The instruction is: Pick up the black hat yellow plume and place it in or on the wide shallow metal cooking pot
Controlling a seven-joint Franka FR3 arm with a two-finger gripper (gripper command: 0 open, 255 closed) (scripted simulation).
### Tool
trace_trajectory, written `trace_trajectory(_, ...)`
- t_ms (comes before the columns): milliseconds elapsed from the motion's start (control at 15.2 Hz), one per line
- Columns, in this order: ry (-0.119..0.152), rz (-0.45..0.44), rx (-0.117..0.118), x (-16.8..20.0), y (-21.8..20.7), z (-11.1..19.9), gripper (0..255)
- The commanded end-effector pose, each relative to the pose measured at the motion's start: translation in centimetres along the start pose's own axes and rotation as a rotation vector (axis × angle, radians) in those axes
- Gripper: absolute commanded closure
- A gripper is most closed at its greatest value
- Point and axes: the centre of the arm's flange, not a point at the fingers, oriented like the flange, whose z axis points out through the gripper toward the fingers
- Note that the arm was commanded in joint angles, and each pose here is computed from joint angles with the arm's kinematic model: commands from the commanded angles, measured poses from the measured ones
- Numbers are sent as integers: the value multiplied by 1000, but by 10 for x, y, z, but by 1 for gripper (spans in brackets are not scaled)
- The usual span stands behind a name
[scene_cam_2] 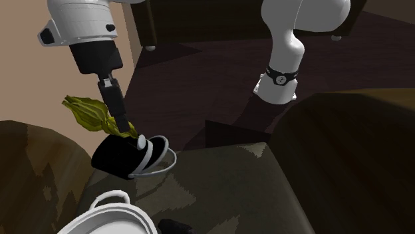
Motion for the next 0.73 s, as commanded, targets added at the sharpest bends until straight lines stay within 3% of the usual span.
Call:
trace_trajectory(0, 1, 0, 0, 1, -3, -7, 255)
trace_trajectory(660, 1, 0, 0, 4, -22, -57, 255)
